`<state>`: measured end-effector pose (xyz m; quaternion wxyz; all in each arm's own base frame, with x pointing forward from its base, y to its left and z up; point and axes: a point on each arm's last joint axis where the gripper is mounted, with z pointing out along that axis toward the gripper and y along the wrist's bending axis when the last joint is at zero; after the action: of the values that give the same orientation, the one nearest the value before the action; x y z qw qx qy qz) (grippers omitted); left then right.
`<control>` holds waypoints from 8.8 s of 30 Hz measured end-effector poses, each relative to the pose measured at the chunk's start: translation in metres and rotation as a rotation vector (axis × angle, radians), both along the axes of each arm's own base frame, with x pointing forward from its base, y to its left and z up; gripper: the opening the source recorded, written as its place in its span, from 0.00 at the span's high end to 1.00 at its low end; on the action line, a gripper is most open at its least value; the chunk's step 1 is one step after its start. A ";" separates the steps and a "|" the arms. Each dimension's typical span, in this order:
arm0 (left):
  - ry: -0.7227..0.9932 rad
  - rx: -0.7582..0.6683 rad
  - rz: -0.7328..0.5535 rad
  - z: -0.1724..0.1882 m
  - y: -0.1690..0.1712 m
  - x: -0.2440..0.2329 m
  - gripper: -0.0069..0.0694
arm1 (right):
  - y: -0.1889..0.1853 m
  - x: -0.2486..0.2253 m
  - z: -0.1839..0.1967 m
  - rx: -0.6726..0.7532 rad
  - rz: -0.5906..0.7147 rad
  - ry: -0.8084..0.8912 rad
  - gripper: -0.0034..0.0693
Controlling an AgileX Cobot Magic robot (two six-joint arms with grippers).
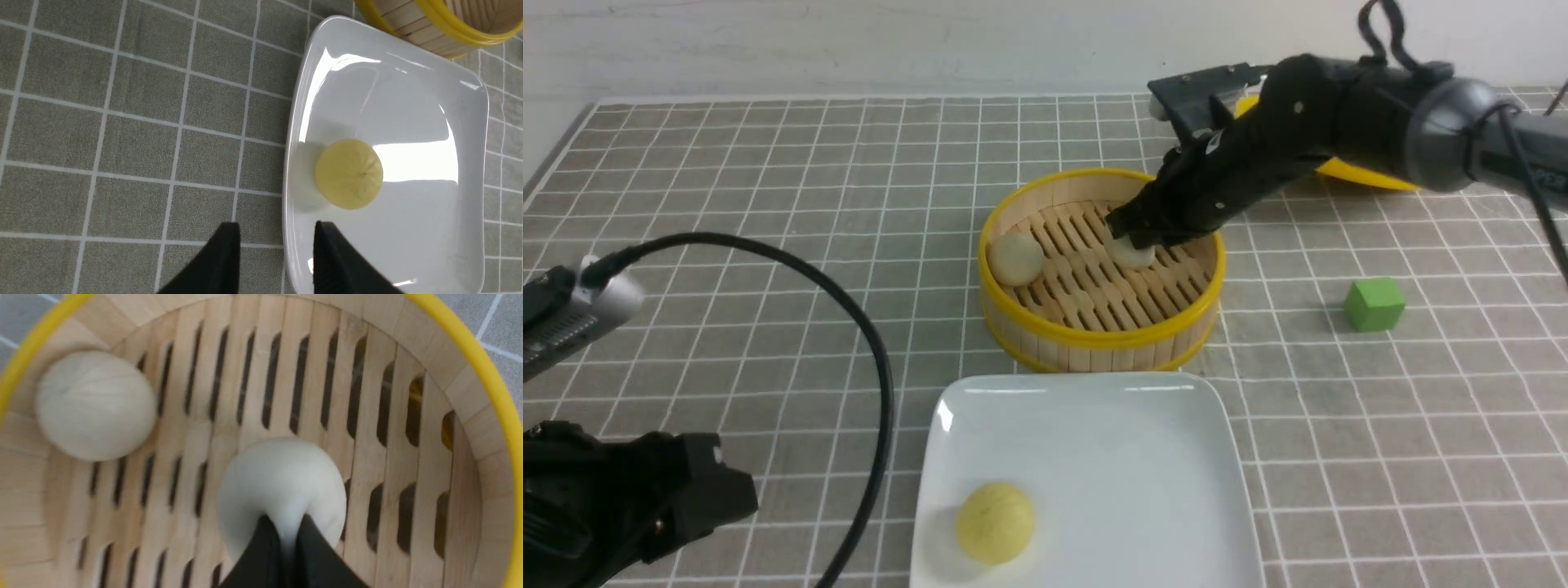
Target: Put the steamed buns into the plate on the grey tablecloth.
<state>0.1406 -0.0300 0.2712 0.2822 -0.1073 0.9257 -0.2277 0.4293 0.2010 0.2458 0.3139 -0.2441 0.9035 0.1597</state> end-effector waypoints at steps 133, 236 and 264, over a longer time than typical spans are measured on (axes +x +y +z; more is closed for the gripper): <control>0.039 0.272 -0.581 -0.047 -0.199 0.135 0.31 | -0.185 -0.385 0.043 0.254 -0.257 -0.516 0.93; -0.545 -0.016 -0.211 0.023 -0.028 -0.056 0.88 | -0.198 -0.377 -0.071 0.085 -0.539 -0.571 0.78; -0.755 0.256 -0.063 -0.033 0.010 -0.073 0.85 | -0.198 -0.377 -0.071 0.085 -0.539 -0.569 0.73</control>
<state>0.0680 -0.0197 0.2386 0.6065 0.0485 0.7807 -0.1425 0.0521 0.0031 0.1747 0.5925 -0.0192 0.8046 0.0344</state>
